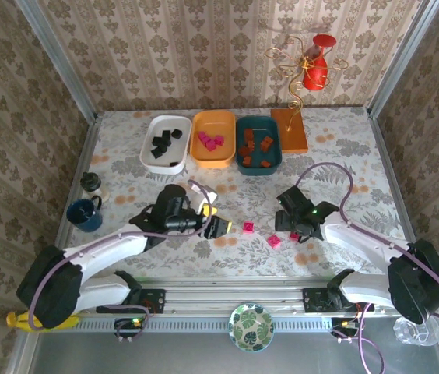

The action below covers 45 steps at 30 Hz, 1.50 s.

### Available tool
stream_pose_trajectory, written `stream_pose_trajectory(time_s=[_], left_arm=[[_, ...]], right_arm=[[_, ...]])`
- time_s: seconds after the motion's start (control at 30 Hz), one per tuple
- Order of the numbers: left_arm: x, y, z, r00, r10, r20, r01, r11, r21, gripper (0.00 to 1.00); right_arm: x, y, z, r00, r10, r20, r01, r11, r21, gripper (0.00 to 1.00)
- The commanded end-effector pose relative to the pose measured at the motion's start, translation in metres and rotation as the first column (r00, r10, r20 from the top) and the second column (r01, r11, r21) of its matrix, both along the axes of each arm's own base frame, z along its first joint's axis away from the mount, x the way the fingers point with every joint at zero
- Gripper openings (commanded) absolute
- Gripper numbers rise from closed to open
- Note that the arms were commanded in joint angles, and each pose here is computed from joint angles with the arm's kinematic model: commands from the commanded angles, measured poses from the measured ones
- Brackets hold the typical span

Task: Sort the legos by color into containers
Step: Pick up the lego from the bottom-right of the table.

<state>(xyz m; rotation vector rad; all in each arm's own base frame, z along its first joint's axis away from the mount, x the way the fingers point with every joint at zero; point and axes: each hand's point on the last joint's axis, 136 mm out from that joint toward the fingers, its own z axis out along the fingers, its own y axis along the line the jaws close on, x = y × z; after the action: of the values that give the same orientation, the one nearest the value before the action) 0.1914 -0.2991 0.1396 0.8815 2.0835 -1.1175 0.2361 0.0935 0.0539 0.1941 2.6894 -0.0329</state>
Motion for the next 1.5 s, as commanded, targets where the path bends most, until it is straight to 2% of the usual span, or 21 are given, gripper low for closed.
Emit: stream_pose_trajectory(time_s=[0.0,0.13,0.33,0.4,0.77,1.0,1.13,1.3,1.47], left_arm=[[-0.004,-0.019,0.003,0.996,-0.066,0.059,0.065,0.998,0.025,0.87],[-0.009,-0.035,-0.004,0.994,-0.099,0.055,0.096,0.994,0.051,0.87],[-0.004,-0.039,-0.005,0.994,-0.085,0.068,0.08,0.995,0.067,0.87],[-0.002,-0.038,-0.005,0.994,-0.077,0.075,0.072,0.995,0.071,0.87],[0.004,-0.023,0.006,0.99,-0.017,0.142,0.006,0.997,0.078,0.87],[0.008,-0.015,0.008,0.988,0.003,0.155,-0.016,0.997,0.08,0.87],[0.01,-0.008,0.006,0.987,0.024,0.161,-0.037,0.996,0.08,0.87],[0.02,0.003,0.006,0.983,0.085,0.159,-0.098,0.993,0.072,0.88],[0.044,0.033,0.003,0.954,0.269,0.129,-0.279,0.958,0.065,0.88]], right_arm=[[-0.013,-0.014,-0.014,0.996,-0.087,-0.034,0.086,0.995,-0.044,0.8],[-0.019,-0.012,-0.026,0.993,-0.095,-0.064,0.094,0.995,-0.022,0.73],[-0.022,-0.012,-0.03,0.993,-0.094,-0.067,0.093,0.996,-0.01,0.51],[-0.021,-0.011,-0.03,0.994,-0.087,-0.073,0.086,0.996,-0.011,0.47],[-0.018,-0.006,-0.031,0.993,-0.064,-0.095,0.063,0.998,-0.01,0.38],[-0.004,0.011,-0.032,0.995,-0.031,-0.096,0.039,0.996,0.085,0.33],[0.021,0.021,-0.004,1.0,-0.011,0.019,0.008,0.989,0.149,0.3],[0.068,0.046,0.042,0.981,-0.009,0.193,-0.036,0.972,0.231,0.29],[0.14,0.106,0.075,0.952,0.019,0.304,-0.125,0.934,0.334,0.29]])
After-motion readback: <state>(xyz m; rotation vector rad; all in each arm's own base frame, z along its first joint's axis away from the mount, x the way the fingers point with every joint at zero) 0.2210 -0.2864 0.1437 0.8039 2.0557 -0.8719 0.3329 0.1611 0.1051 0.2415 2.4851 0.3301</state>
